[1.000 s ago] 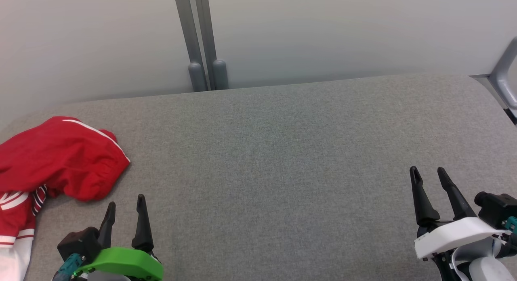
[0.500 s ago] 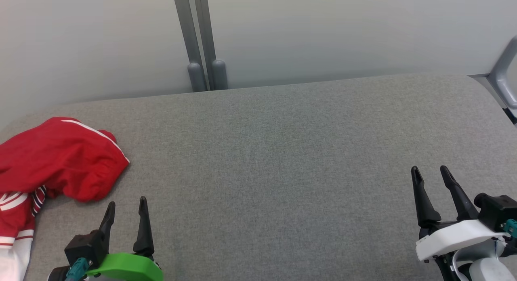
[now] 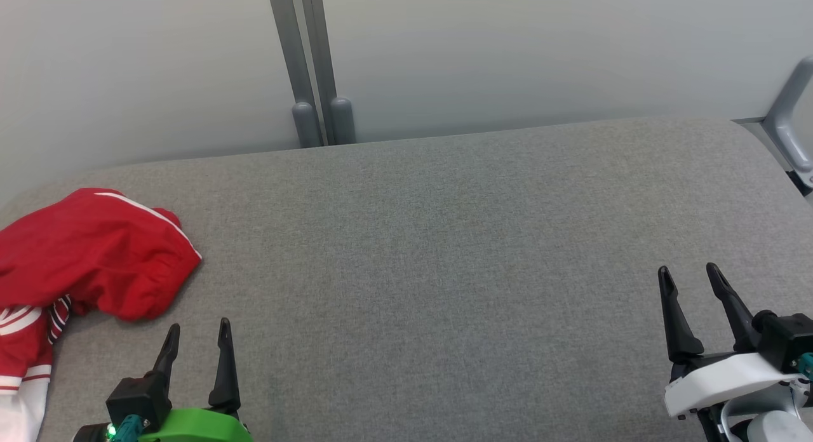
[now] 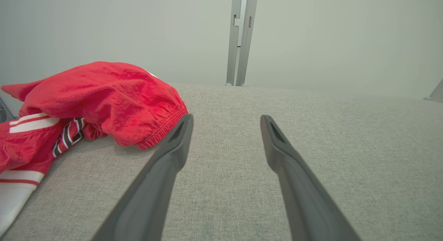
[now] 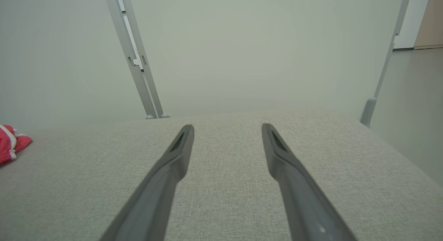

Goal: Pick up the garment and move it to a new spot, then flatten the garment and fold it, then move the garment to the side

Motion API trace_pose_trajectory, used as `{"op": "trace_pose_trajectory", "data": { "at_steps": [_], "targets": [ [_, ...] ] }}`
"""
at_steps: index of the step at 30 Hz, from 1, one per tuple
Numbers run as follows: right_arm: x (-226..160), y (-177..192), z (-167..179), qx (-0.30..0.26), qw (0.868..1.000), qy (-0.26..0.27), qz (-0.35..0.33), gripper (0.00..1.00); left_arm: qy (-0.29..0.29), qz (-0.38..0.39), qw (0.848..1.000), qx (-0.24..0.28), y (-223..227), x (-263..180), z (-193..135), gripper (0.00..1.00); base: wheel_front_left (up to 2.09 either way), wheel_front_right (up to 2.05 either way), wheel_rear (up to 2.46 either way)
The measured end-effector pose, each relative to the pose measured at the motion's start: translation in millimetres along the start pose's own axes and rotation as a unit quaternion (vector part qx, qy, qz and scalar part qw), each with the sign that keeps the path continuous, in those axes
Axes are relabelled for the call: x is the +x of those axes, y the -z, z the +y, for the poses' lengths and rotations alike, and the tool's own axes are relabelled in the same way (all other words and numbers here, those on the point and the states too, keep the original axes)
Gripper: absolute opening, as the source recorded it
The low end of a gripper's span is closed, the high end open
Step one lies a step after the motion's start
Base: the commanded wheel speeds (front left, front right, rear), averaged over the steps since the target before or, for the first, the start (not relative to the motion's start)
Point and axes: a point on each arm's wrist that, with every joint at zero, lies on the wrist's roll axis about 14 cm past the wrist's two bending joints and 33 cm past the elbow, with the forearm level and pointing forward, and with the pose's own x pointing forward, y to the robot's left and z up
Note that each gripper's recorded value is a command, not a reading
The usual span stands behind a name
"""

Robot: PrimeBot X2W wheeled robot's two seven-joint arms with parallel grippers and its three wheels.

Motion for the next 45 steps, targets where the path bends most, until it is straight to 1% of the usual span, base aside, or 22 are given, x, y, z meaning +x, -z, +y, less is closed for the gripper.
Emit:
{"op": "trace_pose_trajectory", "data": {
  "at_steps": [16,20,24,28,40,45],
  "targets": [
    [-3,2,0,-0.038,0.999,-0.006,-0.003,1.00,-0.009,-0.004,0.999,0.039,2,-5,11,1.00,0.00,0.00,0.00],
    [-4,2,-1,-0.037,0.999,-0.002,-0.003,1.00,-0.011,-0.003,0.999,0.036,3,-5,12,1.00,0.00,0.00,0.00],
    [-5,4,-2,-0.031,1.000,0.002,0.000,1.00,-0.015,0.002,1.000,0.009,7,-5,14,1.00,0.00,0.00,0.00],
    [-6,6,-5,-0.028,1.000,0.006,0.003,1.00,-0.016,0.008,1.000,-0.004,11,-5,13,1.00,0.00,0.00,0.00],
    [-7,9,-6,-0.027,1.000,0.007,0.008,1.00,-0.011,0.011,1.000,-0.006,13,-5,11,1.00,0.00,0.00,0.00],
    [-3,10,-2,-0.028,1.000,-0.001,0.009,1.00,-0.014,0.009,1.000,-0.005,12,-4,13,1.00,0.00,0.00,0.00]
  ]
}}
